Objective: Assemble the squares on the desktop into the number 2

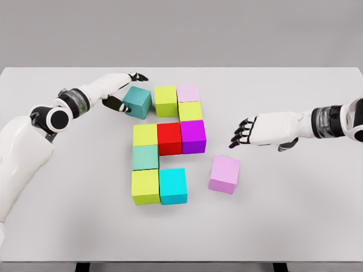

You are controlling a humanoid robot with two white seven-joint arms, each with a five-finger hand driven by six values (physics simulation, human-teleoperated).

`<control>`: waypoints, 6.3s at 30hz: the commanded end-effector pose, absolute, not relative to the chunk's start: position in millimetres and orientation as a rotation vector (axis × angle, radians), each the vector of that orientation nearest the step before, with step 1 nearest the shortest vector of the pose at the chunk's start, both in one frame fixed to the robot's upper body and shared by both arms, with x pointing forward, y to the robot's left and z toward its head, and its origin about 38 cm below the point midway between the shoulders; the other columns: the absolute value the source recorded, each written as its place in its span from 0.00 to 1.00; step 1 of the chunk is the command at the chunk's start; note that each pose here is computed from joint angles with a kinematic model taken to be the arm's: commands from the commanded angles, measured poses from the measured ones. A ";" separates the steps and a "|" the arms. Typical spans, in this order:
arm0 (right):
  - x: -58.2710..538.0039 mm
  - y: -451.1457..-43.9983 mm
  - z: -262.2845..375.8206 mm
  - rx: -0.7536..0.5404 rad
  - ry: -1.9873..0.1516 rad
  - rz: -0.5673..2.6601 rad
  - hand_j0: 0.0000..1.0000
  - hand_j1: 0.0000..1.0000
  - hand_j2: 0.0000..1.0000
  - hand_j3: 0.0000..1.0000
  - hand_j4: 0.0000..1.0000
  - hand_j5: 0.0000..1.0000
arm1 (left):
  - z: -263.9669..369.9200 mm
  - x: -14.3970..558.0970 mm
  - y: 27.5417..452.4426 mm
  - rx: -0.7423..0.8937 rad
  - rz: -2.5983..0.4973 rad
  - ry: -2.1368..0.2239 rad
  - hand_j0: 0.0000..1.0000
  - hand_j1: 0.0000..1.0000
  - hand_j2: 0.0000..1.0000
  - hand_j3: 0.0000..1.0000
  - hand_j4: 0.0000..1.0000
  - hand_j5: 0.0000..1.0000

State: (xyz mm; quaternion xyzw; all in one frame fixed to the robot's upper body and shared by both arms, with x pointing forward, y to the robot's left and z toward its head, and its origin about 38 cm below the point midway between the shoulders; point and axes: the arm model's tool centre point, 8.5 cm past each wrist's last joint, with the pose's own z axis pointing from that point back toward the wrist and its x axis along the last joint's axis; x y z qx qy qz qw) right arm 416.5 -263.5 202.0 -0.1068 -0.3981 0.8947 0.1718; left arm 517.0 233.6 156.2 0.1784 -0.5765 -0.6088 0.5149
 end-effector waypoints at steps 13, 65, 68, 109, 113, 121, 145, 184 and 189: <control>412.5 -254.1 185.0 -0.277 -1.090 2.587 1.00 1.00 1.00 1.00 1.00 1.00 | 189.3 497.6 321.2 0.549 -1.820 -1.293 0.65 0.65 0.65 0.65 0.65 0.65; 415.7 -243.4 189.2 -0.278 -1.112 2.604 0.89 0.89 0.89 0.89 0.89 0.89 | 170.3 522.5 272.6 0.599 -1.995 -1.146 0.54 0.54 0.54 0.54 0.54 0.54; 420.2 -246.0 198.6 -0.313 -1.133 2.585 0.71 0.71 0.71 0.71 0.71 0.71 | 171.1 522.3 273.0 0.599 -1.997 -1.149 0.54 0.54 0.54 0.54 0.54 0.54; 386.6 -234.0 177.1 -0.007 -0.886 2.772 0.12 0.12 0.12 0.12 0.12 0.12 | 184.9 509.9 278.2 0.536 -2.001 -1.218 0.53 0.53 0.53 0.53 0.53 0.53; 384.6 -221.6 172.6 0.024 -0.905 2.788 0.12 0.12 0.12 0.12 0.12 0.12 | 184.2 509.6 273.0 0.523 -2.002 -1.233 0.53 0.53 0.53 0.53 0.53 0.53; 382.7 -211.6 168.3 0.050 -0.918 2.801 0.12 0.12 0.12 0.12 0.12 0.12 | 186.1 507.8 267.9 0.506 -2.001 -1.262 0.53 0.53 0.53 0.53 0.53 0.53; 382.3 -196.4 168.9 0.066 -0.946 2.824 0.12 0.12 0.12 0.12 0.12 0.12 | 190.1 503.8 256.9 0.497 -1.990 -1.334 0.52 0.52 0.52 0.52 0.52 0.52; 381.9 -176.8 172.0 0.081 -0.984 2.856 0.13 0.13 0.13 0.13 0.13 0.13 | 165.0 494.7 276.3 0.437 -1.606 -1.324 0.49 0.49 0.49 0.49 0.49 0.49; 382.0 -174.7 172.5 0.082 -0.988 2.860 0.13 0.13 0.13 0.13 0.13 0.13 | 161.4 495.5 279.7 0.441 -1.599 -1.309 0.49 0.49 0.49 0.49 0.49 0.49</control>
